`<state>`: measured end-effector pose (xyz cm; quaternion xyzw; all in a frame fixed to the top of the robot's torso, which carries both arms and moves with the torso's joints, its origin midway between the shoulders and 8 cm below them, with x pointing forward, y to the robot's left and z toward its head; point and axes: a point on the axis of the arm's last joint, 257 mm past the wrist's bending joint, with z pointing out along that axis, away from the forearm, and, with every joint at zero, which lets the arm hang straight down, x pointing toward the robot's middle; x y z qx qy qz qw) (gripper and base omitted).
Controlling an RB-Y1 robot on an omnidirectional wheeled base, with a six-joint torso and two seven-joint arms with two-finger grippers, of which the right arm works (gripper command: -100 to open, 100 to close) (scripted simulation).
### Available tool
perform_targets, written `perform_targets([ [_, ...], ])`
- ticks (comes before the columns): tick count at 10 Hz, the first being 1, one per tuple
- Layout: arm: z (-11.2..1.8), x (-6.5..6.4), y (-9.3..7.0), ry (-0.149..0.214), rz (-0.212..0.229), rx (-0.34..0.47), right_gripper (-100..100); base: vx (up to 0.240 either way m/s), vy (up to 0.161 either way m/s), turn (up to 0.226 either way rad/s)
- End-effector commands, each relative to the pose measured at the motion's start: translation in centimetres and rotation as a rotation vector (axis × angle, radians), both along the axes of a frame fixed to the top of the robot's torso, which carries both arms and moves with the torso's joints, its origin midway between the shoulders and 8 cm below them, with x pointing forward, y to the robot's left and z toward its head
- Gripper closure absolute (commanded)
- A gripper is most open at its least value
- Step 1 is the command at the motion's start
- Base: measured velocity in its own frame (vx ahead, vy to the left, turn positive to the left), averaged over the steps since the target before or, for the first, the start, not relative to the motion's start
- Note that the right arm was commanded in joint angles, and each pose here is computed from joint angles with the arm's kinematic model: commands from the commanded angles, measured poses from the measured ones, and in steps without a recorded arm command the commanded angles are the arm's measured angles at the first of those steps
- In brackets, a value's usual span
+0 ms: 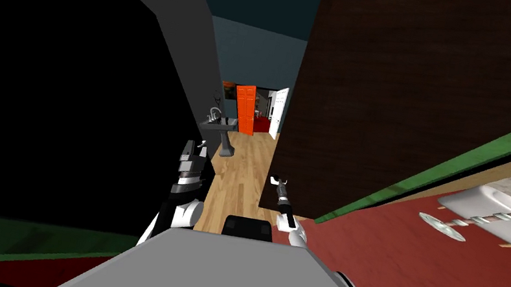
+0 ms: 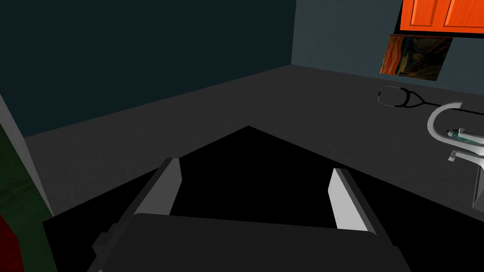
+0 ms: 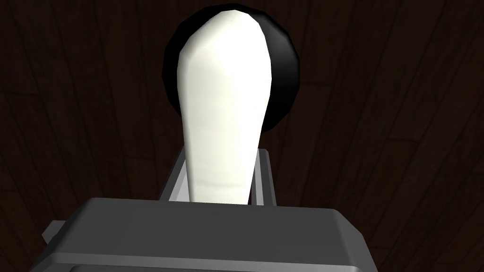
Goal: Push the door open
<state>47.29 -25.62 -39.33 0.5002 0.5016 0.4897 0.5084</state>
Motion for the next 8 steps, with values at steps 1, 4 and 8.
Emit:
perform_targets([
  [1,0.4,0.0,-2.0,-0.010,-0.041,-0.008,100,0.165,0.091,-0.053],
  [4,0.4,-0.2,-3.9,-0.010,-0.091,-0.004,100,0.197,0.120,-0.078],
  [8,0.4,-0.4,-5.9,-0.009,-0.148,0.005,100,0.187,0.085,-0.063],
])
